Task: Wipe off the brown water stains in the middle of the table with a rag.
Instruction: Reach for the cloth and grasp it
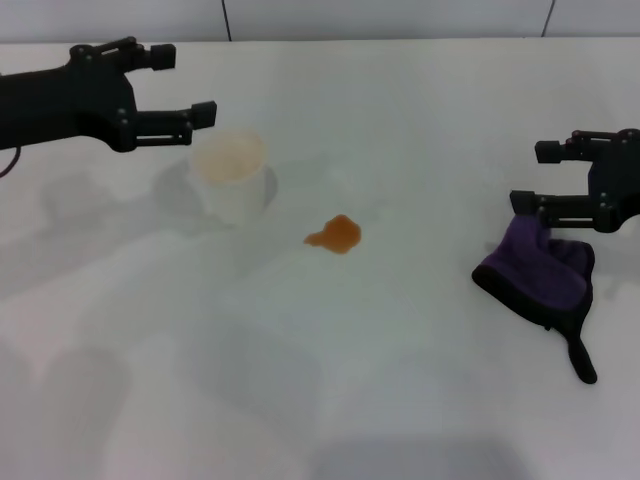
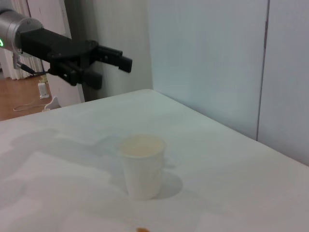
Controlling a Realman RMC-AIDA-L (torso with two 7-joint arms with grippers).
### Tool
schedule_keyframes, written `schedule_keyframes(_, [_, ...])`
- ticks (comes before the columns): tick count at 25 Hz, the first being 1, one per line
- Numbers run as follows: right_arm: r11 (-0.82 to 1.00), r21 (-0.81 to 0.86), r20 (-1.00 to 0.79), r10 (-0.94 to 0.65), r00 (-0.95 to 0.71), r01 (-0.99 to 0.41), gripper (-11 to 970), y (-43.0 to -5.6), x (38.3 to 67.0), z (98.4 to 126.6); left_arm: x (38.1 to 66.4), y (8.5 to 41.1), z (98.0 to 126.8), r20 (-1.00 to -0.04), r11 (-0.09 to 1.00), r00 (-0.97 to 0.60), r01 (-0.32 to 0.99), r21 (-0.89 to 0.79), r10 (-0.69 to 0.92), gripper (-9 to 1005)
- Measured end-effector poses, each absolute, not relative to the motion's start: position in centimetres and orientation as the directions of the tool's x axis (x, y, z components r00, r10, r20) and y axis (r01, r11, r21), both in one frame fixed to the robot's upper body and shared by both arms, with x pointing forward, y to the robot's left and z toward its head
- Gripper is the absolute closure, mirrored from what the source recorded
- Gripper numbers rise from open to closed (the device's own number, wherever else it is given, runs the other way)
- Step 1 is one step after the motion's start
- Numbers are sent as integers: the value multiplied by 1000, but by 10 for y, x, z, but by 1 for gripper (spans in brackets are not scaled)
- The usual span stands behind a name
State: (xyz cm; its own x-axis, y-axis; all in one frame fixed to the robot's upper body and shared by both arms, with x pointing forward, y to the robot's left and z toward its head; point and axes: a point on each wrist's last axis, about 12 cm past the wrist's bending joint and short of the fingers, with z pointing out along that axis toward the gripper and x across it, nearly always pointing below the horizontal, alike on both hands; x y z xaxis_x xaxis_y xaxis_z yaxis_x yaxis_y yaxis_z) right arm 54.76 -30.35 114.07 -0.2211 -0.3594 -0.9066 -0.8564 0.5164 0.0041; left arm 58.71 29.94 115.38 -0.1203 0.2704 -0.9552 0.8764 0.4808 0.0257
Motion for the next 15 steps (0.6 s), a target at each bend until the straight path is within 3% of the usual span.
schedule_keyframes(15, [510, 26, -905, -354, -237, -860, 224, -300, 550, 1135, 573, 300, 1156, -928, 374, -193, 925, -64, 319, 114])
